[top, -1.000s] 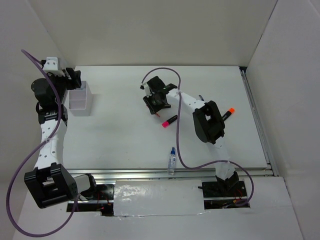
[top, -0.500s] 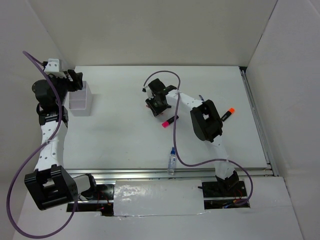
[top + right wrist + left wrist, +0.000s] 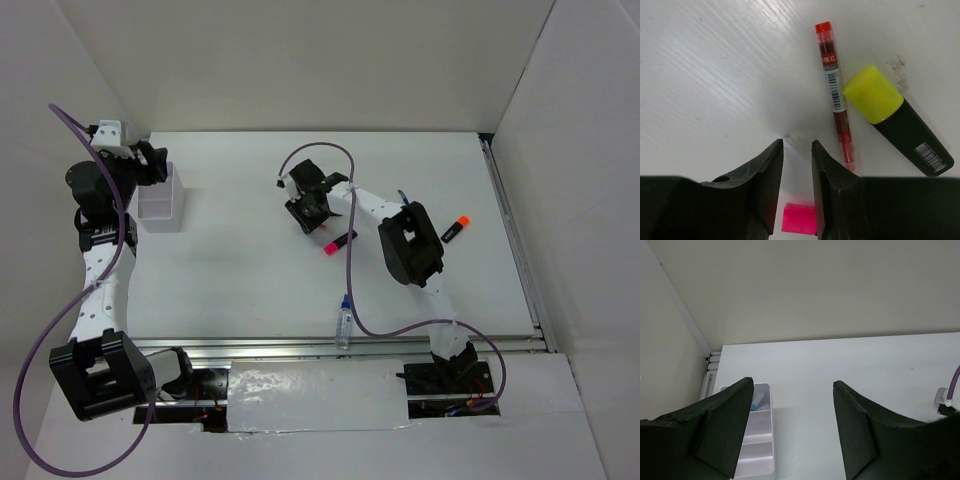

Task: Sort the stationery into containers
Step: Grab a piece of stationery with the right arm

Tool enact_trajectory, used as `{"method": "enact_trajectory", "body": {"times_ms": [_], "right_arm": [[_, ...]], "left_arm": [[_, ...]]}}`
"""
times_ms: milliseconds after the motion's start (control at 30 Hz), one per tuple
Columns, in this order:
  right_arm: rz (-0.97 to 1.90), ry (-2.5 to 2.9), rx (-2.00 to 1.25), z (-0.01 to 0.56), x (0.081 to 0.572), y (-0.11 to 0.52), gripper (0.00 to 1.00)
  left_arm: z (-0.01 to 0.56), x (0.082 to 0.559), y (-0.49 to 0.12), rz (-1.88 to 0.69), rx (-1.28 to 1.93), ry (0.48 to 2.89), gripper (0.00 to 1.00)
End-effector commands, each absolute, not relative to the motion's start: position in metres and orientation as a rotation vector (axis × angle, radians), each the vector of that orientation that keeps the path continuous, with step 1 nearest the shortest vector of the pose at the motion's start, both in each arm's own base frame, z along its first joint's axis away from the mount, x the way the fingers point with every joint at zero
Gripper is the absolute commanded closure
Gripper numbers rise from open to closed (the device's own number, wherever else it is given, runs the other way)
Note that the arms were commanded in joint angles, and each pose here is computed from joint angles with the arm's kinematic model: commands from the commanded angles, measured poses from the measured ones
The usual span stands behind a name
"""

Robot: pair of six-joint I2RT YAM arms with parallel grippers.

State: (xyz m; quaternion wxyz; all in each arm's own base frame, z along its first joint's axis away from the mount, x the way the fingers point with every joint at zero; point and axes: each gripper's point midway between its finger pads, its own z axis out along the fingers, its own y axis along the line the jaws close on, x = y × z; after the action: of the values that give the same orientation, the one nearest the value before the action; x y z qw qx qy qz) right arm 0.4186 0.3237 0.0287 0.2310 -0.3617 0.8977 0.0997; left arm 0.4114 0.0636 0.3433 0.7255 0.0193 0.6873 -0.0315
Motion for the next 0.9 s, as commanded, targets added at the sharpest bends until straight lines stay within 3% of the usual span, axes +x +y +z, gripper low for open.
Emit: {"method": "enact_trajectory", "body": {"times_ms": [0,600,867], "right_arm": [[0.248,2.357,-0.996,0.076,0.429,0.332,0.63],[0.18,2.388,-0.925,0.075,0.449,0.294,0.49],[0.193,2.417,-0.957,0.058,0.45,0.293,0.53]], "left_arm": [[0.368,0.405,0.056,-0.071,0.079,1.436,0.23],[0.362,0.406,0.057,-0.065,0.086,1.441,0.23],[0.36,0.408,0.059,-0.057,0.085,1.445,0.23]]}}
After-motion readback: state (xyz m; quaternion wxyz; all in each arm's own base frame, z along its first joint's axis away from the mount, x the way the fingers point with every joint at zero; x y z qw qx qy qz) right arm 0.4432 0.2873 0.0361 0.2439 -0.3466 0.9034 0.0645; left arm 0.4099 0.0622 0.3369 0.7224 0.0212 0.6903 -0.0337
